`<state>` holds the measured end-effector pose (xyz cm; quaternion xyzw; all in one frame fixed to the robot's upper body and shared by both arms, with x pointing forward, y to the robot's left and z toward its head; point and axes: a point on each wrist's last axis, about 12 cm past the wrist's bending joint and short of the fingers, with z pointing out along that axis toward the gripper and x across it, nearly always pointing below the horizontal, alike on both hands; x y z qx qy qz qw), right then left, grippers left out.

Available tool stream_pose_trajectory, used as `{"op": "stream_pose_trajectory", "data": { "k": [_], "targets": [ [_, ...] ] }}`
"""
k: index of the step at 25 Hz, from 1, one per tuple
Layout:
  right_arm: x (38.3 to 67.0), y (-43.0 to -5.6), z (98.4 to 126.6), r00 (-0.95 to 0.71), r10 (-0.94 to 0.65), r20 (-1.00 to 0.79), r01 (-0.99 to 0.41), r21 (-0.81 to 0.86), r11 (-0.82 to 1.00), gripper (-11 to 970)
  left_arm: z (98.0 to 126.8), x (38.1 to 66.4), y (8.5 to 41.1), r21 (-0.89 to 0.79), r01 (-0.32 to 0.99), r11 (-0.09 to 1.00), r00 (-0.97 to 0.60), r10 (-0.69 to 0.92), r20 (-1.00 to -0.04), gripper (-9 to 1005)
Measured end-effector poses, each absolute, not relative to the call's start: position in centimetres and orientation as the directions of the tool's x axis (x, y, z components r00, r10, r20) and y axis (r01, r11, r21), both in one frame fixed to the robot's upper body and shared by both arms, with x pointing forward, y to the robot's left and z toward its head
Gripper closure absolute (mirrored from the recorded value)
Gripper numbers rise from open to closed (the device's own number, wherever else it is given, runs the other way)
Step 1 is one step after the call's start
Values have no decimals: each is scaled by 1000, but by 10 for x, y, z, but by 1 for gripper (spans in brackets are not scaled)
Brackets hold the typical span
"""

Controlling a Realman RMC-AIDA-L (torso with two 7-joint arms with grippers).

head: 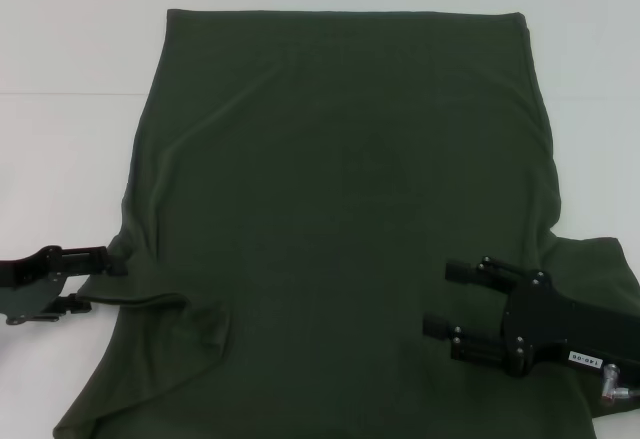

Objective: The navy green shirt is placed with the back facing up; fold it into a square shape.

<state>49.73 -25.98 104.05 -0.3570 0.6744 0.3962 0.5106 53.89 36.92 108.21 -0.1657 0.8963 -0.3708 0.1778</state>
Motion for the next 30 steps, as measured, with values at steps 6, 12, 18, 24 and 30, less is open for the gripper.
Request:
{"op": "stream_pose_trajectory", "data": {
  "k": [6,12,18,24,30],
  "targets": [
    [497,-260,1041,-224,-77,-972,-886,170,431,158,1079,541,367,-719,-170,674,-883,-428,-192,160],
    [497,-260,1041,-223,-77,-972,-886,170,431,158,1079,545,364,-694,-133,708,-890,-392,-230,194],
    [497,-261,1041,-224,-76,-972,-887,171,429,158,1077,548,363,-674,-121,729,-893,-376,-246,348],
    [496,-260,1041,-222,-71,-972,-889,172,424,158,1076,548,361,-675,-123,728,-894,-376,-243,550],
    [496,-261,1041,-222,-70,-972,-889,172,425,158,1078,549,362,-682,-121,721,-892,-381,-244,818]
  ]
}}
